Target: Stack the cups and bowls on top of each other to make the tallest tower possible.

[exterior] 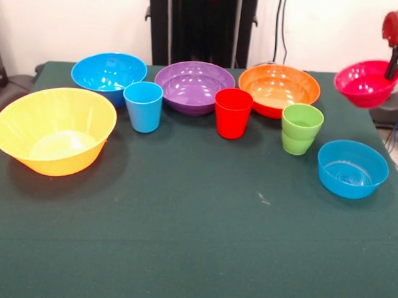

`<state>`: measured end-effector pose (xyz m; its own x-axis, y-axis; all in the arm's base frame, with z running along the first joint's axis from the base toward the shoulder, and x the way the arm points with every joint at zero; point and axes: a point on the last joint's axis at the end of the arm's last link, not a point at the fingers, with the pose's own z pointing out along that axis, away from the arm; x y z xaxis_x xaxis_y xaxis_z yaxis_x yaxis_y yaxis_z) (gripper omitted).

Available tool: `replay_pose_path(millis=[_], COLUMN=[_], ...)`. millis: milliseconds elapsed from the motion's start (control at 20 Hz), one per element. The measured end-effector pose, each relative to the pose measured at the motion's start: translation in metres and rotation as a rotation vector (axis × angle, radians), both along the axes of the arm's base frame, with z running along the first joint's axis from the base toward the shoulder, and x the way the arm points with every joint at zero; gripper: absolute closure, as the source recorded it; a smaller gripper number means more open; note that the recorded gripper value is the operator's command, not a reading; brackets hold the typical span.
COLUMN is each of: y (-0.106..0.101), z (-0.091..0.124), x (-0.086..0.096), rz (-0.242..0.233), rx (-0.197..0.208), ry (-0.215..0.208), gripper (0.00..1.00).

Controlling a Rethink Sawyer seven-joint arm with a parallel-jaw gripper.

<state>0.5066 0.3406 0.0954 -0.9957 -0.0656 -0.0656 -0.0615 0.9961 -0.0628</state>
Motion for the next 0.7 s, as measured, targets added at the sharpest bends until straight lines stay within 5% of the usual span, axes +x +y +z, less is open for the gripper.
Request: replay_pose_path(millis=[300, 700], y=[-0.026, -0.098], z=[0.037, 0.07], x=[0.016, 0.058], rz=[-0.068, -0.206], rx=[0.014, 0.038], ry=[0.069, 0.128], gripper=[1.0, 1.0])
